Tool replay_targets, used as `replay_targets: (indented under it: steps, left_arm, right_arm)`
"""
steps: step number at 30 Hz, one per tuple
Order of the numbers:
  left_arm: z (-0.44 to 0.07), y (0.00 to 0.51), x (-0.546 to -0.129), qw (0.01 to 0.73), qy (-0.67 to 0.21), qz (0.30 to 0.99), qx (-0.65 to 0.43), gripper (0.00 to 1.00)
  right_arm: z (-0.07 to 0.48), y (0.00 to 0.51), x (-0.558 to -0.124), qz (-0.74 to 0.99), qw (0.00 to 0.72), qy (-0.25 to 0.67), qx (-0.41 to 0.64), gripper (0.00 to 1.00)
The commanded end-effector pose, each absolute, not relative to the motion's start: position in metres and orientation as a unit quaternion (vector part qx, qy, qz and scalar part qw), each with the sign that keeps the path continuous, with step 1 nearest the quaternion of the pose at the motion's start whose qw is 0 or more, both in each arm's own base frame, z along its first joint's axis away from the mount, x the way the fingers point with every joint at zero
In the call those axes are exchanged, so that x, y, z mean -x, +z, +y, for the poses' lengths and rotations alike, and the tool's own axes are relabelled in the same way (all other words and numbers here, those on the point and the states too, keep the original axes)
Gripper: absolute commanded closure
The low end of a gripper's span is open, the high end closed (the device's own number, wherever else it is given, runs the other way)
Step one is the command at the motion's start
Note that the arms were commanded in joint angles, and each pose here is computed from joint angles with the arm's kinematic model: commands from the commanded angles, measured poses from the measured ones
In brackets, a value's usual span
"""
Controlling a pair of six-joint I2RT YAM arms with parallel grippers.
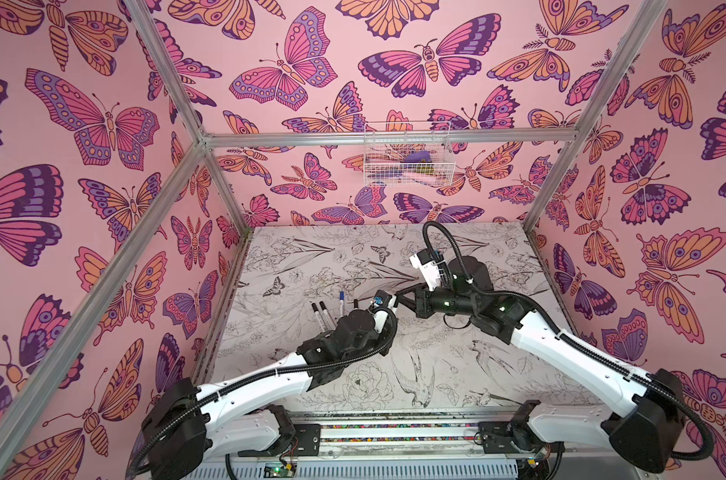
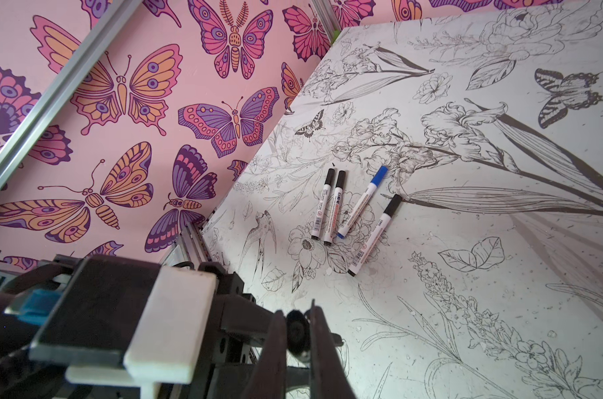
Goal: Insert the pens into the pen caps
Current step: 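Press the black cap down onto the marker tip with the right gripper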
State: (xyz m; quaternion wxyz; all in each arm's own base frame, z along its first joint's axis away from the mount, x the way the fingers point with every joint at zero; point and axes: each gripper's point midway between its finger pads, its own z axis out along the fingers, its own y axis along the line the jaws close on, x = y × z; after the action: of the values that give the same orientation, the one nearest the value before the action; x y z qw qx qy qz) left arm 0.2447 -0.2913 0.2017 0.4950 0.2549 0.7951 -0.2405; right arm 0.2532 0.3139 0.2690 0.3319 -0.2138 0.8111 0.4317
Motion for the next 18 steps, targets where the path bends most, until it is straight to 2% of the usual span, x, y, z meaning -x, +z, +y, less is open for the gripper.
replay_targets:
  steps: [1,4,10,18]
  left_arm:
    - [-0.277,0.333,-0.273,0.676,-0.284,0.665,-0.142,1.00]
    - [-0.271,0.367,-0.272,0.715,-0.287,0.623,-0.135,1.00]
    - [-0.270,0.419,-0.269,0.751,-0.308,0.565,-0.145,1.00]
    - [-0.275,0.422,-0.270,0.738,-0.322,0.570,-0.165,1.00]
  right_arm:
    - [0.323,0.196,-0.168,0.849,0.133,0.440,0.260,1.00]
    - [0.313,0.175,-0.170,0.872,0.123,0.401,0.254,1.00]
    - [0.308,0.158,-0.160,0.878,0.099,0.386,0.265,1.00]
    - [0.292,0.129,-0.148,0.904,0.073,0.310,0.286,1.00]
